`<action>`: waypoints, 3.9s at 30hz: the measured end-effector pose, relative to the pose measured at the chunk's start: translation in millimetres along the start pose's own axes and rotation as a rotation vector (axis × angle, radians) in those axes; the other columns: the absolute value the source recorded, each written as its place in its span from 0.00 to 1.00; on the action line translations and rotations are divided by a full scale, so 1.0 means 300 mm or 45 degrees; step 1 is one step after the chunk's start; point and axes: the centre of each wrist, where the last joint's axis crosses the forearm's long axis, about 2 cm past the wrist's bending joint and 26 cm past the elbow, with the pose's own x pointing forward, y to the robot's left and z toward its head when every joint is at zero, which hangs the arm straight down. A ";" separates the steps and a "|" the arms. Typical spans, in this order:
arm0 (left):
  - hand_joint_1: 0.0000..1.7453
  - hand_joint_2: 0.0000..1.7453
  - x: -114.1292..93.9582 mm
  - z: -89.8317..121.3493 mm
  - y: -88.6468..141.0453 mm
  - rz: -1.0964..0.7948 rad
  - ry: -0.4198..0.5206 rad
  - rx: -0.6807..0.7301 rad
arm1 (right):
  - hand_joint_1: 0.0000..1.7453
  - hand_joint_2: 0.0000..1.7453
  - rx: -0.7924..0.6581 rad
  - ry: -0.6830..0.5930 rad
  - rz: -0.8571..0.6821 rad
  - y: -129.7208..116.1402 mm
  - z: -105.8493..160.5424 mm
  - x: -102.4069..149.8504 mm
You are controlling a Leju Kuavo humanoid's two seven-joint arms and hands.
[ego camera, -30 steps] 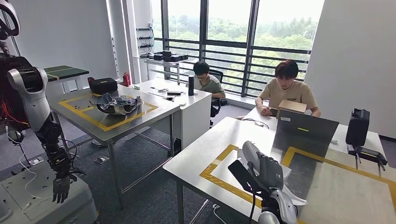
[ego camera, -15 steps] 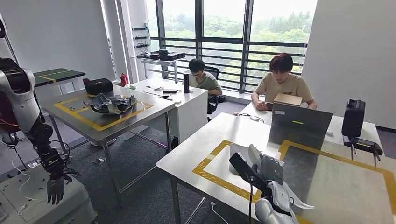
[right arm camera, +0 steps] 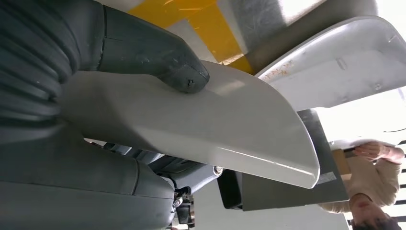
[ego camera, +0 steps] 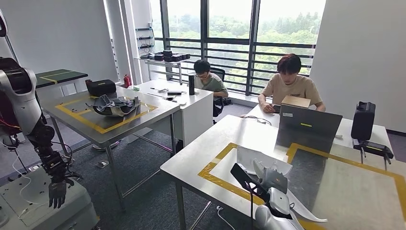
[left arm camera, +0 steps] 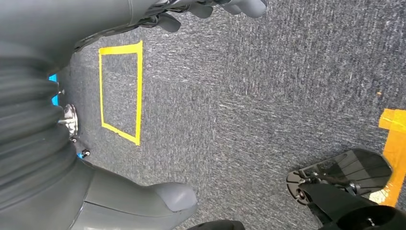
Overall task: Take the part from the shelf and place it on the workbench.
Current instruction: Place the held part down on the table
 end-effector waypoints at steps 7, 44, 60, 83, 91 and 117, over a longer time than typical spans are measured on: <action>0.00 1.00 -0.011 0.000 -0.001 0.050 -0.013 0.034 | 0.00 0.00 0.034 0.067 0.030 0.009 -0.002 -0.018; 0.00 0.00 -0.049 0.000 -0.007 0.131 0.049 0.075 | 0.00 0.00 -0.167 -0.503 -0.138 0.005 0.031 0.131; 0.00 0.00 -0.055 0.001 -0.015 0.106 0.066 0.066 | 0.00 0.00 -0.303 -0.832 -0.347 -0.062 0.074 0.294; 0.00 0.00 -0.038 0.001 -0.014 0.094 0.031 0.062 | 0.00 0.00 -0.324 -1.012 -0.383 -0.030 0.117 0.338; 0.00 0.00 -0.049 0.001 -0.024 0.097 0.037 0.051 | 0.00 0.00 -0.308 -1.024 -0.372 -0.009 0.127 0.343; 0.00 0.00 -0.059 0.001 -0.031 0.086 0.047 0.023 | 0.00 0.00 -0.299 -1.026 -0.350 0.009 0.128 0.327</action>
